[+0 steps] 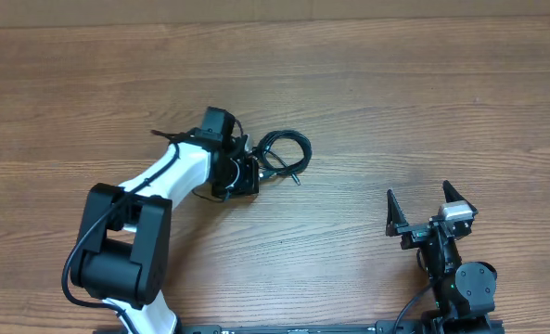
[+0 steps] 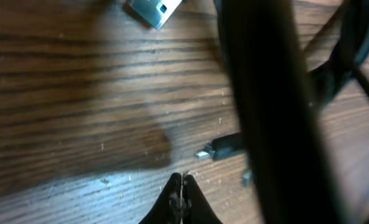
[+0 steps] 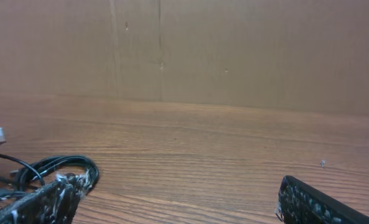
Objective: Untangle cables
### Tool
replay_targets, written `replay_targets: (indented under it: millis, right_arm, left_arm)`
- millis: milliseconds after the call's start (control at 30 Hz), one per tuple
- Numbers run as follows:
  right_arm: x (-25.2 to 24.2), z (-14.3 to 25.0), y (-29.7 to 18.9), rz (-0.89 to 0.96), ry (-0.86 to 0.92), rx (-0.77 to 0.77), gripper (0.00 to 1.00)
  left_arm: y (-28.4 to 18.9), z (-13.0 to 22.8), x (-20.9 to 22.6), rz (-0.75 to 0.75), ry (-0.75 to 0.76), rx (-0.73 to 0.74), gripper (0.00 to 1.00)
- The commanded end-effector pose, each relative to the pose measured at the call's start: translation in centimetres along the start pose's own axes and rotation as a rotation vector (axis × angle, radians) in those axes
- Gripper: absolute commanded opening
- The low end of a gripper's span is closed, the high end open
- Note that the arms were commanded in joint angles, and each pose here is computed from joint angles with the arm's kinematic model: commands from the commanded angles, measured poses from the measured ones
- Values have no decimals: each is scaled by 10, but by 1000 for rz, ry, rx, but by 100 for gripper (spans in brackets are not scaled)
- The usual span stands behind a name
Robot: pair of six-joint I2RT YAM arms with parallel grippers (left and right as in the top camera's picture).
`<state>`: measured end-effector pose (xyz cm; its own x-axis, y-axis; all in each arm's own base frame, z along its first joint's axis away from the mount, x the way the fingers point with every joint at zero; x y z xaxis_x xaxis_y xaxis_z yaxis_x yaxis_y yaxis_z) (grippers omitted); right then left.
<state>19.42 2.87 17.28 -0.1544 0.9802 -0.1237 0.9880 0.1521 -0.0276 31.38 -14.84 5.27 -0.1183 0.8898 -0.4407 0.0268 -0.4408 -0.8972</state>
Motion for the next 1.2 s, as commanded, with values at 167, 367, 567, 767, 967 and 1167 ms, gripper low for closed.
replay_targets:
  millis: [167,367,567,767,967,1167]
  right_arm:
    - [-1,2,0,5,-4,-2,100]
    - [-1,2,0,5,-4,-2,100]
    - [-1,2,0,5,-4,-2,100]
    - [-1,2,0,5,-4,-2,100]
    - [-1,2,0,5,-4,-2,100]
    - [-1,2,0,5,-4,-2,100]
  left_arm:
    - [14,5,-5,-86,52,-31,25]
    - [14,4,-4,-102,56,-43,25]
    - [14,1,-3,-116,58,-59,26]
    - [14,1,-3,-118,58,-62,28]
    - [14,0,-3,-118,59,-63,31]
    - [13,0,-3,-120,60,-66,31]
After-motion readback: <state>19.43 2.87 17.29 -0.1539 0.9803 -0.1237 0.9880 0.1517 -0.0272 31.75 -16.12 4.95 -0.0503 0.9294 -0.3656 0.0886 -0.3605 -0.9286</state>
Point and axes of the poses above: each gripper's point midway between its finger pads, its own y axis out along the fingers, its own x axis along the line the jaws close on, z = x × y, the point moved 5 cm from there along -y, back along the fingers, and after that the axes turned 7 degrees about -y, right-handed, at the moved point
